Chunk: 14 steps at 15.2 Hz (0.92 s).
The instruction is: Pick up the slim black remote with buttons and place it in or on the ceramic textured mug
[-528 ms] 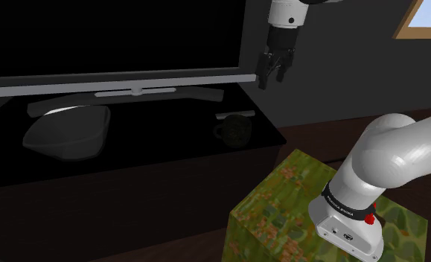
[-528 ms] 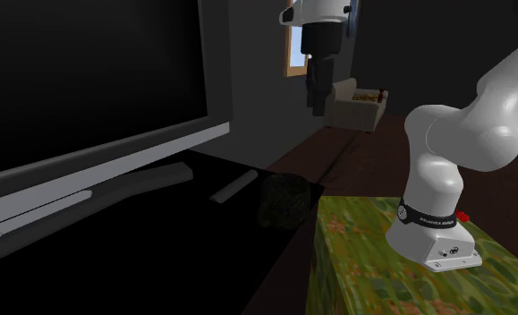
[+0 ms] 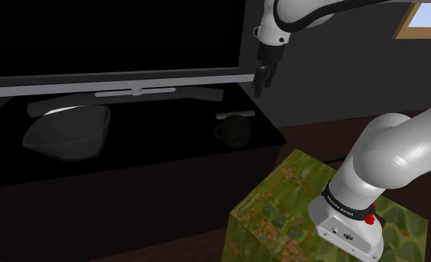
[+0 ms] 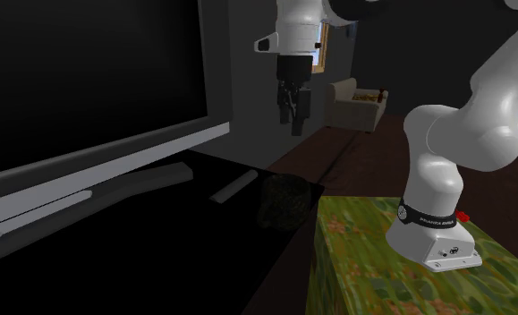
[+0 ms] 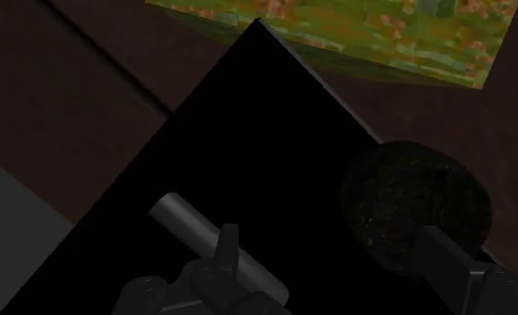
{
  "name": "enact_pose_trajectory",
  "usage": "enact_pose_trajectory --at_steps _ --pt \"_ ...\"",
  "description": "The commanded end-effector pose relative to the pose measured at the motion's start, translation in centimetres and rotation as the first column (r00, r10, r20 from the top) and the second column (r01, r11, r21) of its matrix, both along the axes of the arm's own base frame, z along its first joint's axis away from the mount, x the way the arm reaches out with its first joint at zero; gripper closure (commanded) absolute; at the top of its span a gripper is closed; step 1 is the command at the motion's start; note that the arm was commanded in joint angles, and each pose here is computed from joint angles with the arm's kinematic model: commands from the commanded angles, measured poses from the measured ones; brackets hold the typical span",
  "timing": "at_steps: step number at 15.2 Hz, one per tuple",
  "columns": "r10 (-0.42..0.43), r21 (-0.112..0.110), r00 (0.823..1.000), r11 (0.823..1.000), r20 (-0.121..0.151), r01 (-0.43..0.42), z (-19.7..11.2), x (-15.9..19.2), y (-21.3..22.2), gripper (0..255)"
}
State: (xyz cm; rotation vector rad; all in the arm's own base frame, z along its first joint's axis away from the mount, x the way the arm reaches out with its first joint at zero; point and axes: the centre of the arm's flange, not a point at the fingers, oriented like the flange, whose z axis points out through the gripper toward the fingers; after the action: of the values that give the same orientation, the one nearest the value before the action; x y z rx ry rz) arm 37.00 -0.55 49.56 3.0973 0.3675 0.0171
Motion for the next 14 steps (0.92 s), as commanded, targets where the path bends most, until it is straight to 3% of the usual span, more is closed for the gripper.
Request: enact_pose_trajectory --at_steps 1,4,7,10,14 --pt "0.099 -0.007 0.995 0.995 0.005 -0.099 -2.0 1.3 -0.8 0" --pt "0.235 -0.017 0.972 0.972 0.01 -0.235 -4.6 3.9 -1.9 0" --pt "0.366 -0.027 0.93 0.93 0.013 -0.366 -7.2 6.6 -2.7 0" --pt "0.491 -0.038 0.871 0.871 0.015 -0.49 -9.8 9.4 -3.1 0" --pt "0.642 -0.052 0.767 0.766 0.015 -0.64 -13.2 13.2 -3.0 0"
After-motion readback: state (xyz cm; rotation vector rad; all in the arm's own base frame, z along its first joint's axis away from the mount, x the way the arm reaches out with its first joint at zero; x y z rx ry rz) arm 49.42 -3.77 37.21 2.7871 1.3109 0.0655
